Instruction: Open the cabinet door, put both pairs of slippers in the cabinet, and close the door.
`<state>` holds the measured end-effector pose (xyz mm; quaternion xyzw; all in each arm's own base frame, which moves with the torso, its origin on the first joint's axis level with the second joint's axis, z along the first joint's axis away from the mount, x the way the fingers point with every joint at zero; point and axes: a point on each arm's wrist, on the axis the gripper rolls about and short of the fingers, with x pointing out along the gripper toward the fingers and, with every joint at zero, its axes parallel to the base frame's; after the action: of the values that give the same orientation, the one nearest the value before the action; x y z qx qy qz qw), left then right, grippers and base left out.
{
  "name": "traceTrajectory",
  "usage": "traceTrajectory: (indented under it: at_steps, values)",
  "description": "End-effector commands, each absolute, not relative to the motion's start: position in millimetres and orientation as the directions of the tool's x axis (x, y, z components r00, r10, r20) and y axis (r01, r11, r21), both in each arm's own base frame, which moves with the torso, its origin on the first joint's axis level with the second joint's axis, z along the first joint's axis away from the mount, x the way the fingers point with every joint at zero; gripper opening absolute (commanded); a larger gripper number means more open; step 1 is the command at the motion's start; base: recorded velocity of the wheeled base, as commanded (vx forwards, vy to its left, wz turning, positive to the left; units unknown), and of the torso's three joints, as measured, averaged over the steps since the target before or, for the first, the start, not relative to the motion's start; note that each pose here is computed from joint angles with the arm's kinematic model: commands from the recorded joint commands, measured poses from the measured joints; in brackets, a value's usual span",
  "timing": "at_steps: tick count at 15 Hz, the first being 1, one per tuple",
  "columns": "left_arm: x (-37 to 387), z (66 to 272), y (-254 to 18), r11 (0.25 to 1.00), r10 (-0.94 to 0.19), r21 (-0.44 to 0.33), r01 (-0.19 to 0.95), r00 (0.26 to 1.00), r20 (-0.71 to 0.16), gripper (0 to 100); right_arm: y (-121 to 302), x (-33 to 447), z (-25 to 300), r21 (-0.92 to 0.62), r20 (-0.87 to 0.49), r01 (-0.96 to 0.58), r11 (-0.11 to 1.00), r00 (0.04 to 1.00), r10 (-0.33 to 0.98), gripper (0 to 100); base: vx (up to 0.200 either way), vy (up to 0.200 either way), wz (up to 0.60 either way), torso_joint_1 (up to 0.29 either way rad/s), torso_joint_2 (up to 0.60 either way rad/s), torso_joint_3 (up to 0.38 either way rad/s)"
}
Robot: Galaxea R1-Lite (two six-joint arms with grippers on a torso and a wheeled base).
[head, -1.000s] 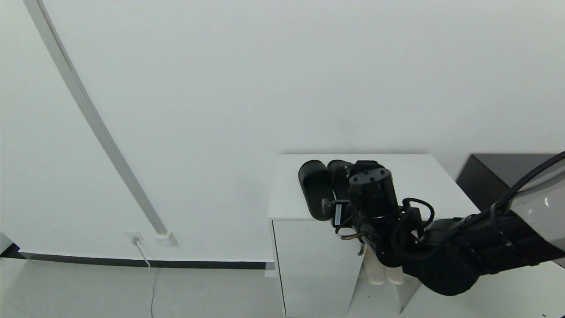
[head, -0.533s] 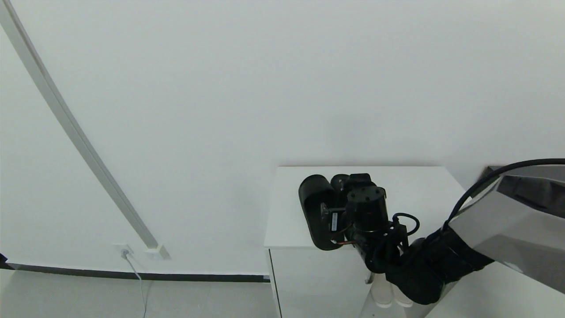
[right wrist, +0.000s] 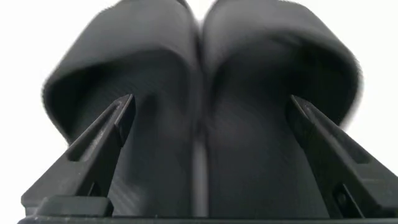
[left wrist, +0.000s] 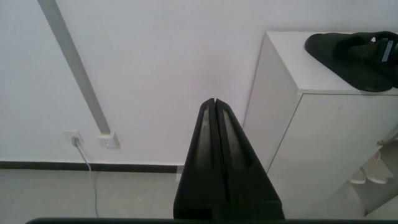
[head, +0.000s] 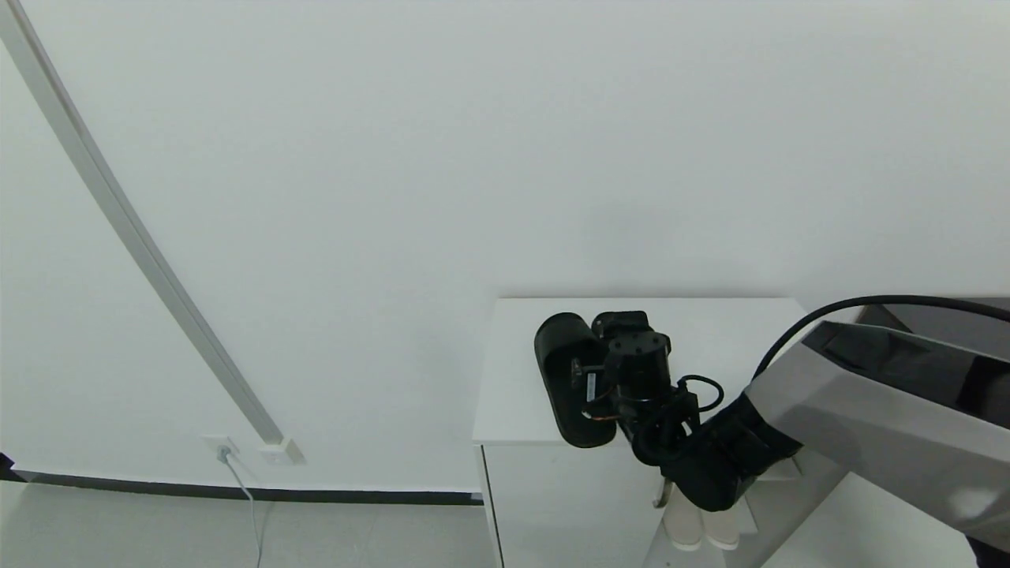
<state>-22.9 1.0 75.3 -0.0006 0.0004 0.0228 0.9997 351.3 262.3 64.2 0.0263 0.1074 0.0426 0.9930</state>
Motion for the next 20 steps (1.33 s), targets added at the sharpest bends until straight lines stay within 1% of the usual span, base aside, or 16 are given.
traceTrajectory:
  at_steps: [1,5,6,12,15,18,20]
  values:
    - [-23,75,1,0.999,0.046,-0.001,-0.046,0.999,-0.002,0,262,368,54,0.043,-0.206,-0.061,0.997,0.976,0.069,100,0.000,0.000,0.00,0.000,0.00,0.000]
    - [-23,75,1,0.999,0.046,-0.001,-0.046,0.999,-0.002,0,264,382,51,0.042,-0.192,-0.052,0.998,0.980,0.059,100,0.000,0.000,0.00,0.000,0.00,0.000]
    - [-23,75,1,0.999,0.046,-0.001,-0.046,0.999,-0.002,0,265,383,52,0.047,-0.190,-0.062,0.997,0.979,0.070,0,0.000,0.000,0.00,0.000,0.00,0.000]
    - [-23,75,1,0.999,0.046,-0.001,-0.046,0.999,-0.002,0,264,382,54,0.042,-0.198,-0.065,0.997,0.978,0.072,0,0.000,0.000,0.00,0.000,0.00,0.000]
    - [-23,75,1,0.999,0.046,-0.001,-0.046,0.999,-0.002,0,261,378,66,0.052,-0.182,-0.066,0.996,0.980,0.074,0,0.000,0.000,0.00,0.000,0.00,0.000]
    - [-23,75,1,0.999,0.046,-0.001,-0.046,0.999,-0.002,0,255,365,90,0.068,-0.160,-0.076,0.995,0.983,0.086,0,0.000,0.000,0.00,0.000,0.00,0.000]
    - [-23,75,1,0.999,0.046,-0.001,-0.046,0.999,-0.003,0,243,336,123,0.081,-0.145,-0.138,0.987,0.978,0.149,0,0.000,0.000,0.00,0.000,0.00,0.000]
